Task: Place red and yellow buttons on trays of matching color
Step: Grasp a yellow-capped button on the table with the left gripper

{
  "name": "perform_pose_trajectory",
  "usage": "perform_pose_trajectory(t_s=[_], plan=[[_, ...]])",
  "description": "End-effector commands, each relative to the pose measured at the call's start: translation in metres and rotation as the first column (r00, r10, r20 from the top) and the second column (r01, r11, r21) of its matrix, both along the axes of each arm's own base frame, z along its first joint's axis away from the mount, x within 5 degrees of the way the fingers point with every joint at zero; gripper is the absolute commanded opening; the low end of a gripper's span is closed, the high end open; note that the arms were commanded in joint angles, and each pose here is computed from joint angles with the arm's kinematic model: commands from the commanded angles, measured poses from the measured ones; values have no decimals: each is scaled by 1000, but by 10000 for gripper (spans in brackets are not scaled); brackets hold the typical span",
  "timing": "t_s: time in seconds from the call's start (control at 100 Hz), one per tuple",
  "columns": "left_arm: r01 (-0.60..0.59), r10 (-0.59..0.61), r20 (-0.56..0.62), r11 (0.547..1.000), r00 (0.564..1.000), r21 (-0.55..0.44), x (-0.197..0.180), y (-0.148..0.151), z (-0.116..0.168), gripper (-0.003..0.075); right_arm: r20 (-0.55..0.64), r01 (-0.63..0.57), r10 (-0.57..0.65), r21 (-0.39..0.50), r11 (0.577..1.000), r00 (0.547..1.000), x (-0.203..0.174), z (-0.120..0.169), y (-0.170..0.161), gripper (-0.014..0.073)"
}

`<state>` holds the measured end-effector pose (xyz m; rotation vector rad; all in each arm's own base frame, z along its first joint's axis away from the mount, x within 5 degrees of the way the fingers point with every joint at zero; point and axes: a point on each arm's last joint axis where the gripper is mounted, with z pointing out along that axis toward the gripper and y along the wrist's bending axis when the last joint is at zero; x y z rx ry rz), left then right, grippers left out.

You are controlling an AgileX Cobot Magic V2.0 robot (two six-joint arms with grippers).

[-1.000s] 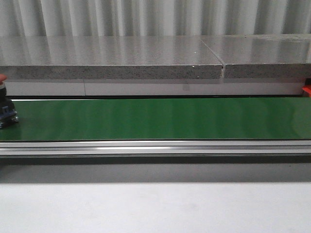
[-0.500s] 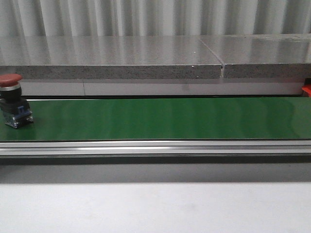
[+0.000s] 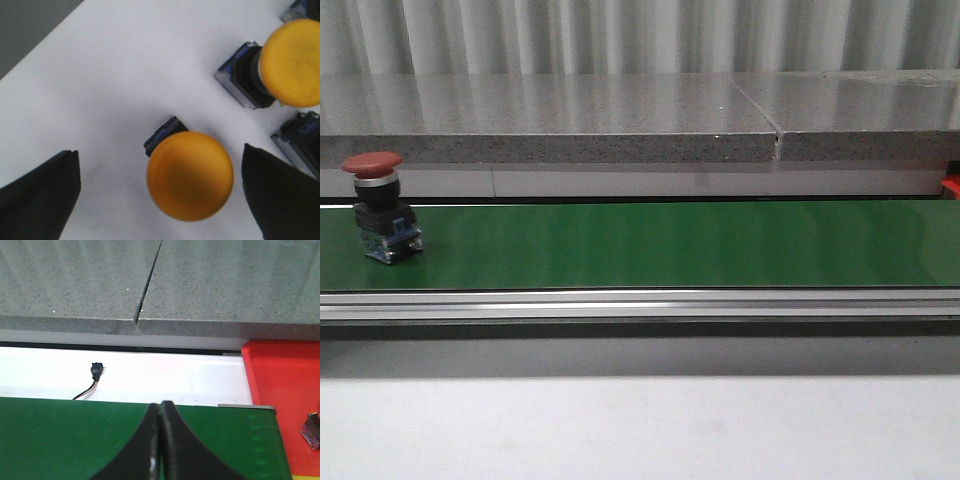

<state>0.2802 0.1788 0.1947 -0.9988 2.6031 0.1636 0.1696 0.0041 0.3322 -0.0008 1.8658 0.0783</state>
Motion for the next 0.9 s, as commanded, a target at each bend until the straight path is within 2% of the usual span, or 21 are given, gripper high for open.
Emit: perform_pose_trajectory(t_s=[0.0, 0.15, 0.22, 0.29, 0.48, 0.59, 0.89], plan=[[-6, 3, 77, 999, 997, 41, 10, 6, 15, 617, 101, 14, -13, -8, 1000, 995, 1, 17, -1, -125], [-5, 2, 76, 999, 997, 37, 12, 6, 12, 615, 101, 14, -13, -8, 1000, 995, 1, 17, -1, -125], [-3, 1, 77, 999, 997, 35, 13, 6, 11, 578, 101, 14, -13, -8, 1000, 995, 1, 17, -1, -125], [-5, 2, 76, 999, 997, 33, 13, 5, 11, 489, 101, 14, -13, -8, 1000, 995, 1, 17, -1, -125], [-10, 9, 51, 1000, 999, 12, 10, 3, 12, 138, 101, 14, -13, -8, 1000, 995, 1, 17, -1, -125], [-13, 12, 66, 1000, 998, 16, 7, 1, 21, -17, 101, 14, -13, -8, 1000, 995, 1, 17, -1, -125], [-13, -1, 188, 997, 982, 75, -8, -13, 72, -21, 101, 14, -13, -8, 1000, 995, 1, 17, -1, -125]])
